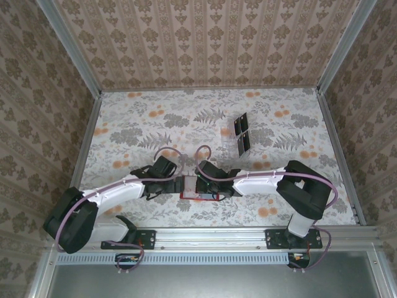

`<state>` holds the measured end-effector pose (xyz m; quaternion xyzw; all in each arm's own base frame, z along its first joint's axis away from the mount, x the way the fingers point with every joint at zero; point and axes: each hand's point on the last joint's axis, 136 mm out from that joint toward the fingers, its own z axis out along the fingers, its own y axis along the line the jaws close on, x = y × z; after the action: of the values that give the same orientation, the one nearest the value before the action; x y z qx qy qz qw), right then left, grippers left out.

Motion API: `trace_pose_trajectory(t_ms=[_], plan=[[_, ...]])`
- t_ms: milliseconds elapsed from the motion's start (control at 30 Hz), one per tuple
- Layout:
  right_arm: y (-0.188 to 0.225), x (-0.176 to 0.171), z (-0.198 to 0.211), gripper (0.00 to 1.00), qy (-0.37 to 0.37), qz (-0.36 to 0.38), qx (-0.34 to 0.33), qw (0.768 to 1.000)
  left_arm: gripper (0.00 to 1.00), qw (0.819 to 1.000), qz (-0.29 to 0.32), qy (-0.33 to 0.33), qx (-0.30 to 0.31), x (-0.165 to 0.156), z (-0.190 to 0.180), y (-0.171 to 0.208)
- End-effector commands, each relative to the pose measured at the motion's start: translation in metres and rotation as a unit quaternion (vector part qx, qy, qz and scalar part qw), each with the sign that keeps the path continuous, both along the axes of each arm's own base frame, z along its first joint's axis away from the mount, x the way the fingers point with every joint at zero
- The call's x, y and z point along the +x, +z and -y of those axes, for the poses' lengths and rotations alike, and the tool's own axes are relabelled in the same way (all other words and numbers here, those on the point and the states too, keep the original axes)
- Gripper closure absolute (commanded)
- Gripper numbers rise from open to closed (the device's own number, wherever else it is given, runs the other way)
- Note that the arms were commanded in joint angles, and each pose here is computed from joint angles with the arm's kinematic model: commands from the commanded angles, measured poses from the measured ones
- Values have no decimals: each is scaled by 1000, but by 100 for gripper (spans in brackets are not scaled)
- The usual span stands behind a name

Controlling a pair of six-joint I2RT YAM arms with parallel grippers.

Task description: Put the credit cards into the card holder

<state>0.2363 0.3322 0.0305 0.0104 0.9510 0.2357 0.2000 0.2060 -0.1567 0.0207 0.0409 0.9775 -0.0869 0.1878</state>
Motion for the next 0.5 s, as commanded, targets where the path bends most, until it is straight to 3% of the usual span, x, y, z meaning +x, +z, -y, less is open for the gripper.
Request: trace_pose_trajectory(t_ms=[0, 467], plan=[[-13, -10, 6, 100, -3, -20, -19, 1000, 0, 999, -30, 11, 23, -19, -13, -14], [-15, -12, -19, 100, 14, -30, 12, 999, 0, 999, -42, 8, 24, -30, -8, -26]])
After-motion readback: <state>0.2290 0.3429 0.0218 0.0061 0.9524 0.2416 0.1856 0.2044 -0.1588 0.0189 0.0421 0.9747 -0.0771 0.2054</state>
